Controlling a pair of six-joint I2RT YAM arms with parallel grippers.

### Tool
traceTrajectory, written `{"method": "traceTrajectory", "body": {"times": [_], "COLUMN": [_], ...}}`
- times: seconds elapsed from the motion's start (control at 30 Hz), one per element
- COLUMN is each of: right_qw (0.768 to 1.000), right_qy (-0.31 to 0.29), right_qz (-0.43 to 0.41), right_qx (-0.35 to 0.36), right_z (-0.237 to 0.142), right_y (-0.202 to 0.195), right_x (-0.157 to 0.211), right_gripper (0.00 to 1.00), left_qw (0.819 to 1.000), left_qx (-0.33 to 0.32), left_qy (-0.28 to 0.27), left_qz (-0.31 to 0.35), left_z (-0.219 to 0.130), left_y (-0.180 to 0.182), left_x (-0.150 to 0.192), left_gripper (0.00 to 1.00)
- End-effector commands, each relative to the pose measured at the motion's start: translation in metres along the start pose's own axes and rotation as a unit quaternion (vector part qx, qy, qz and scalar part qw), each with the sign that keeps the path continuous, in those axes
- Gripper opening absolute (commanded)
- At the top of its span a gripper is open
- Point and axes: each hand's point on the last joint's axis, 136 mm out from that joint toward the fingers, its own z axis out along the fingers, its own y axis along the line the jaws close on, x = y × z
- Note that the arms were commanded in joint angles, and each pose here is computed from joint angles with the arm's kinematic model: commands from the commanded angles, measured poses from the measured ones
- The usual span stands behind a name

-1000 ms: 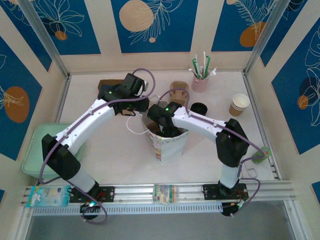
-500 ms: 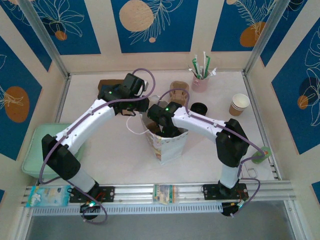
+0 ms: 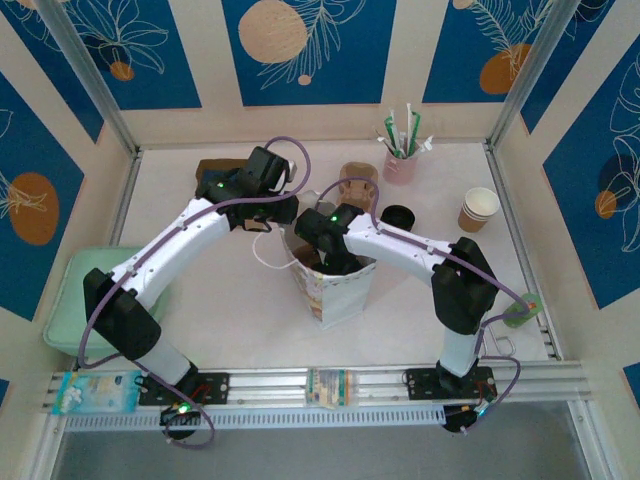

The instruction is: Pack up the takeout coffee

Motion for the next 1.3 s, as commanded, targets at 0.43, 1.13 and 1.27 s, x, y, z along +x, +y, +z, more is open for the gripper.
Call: {"method": "traceTrajectory", "body": {"times": [0.43,1.13,1.27], "right_qw": [1.0,1.0,0.999], "right_qy": [-0.015,0.014,0.016], "right_qz": [0.012,0.023,0.023], "right_qx": [0.012,0.015,0.016], "right_z": [0.016,0.046,0.048], "right_y": [-0.008,-0.015,-0.015], "right_x": [-0.007,-0.002,-0.002], "right_gripper": [0.35,0.35,0.35], "left_qw": [1.0,1.0,1.0], "left_qx": [-0.005,-0.005,-0.005], "left_qy": [-0.003,-0.003,-0.002], "left_qz": [0.005,0.004,0.004], "left_z": [-0.003,-0.004,-0.004], "left_y": [0.003,0.003,0.003], "left_x": [-0.004,-0.003,-0.002], "left_gripper": [0.27,0.27,0.27]}}
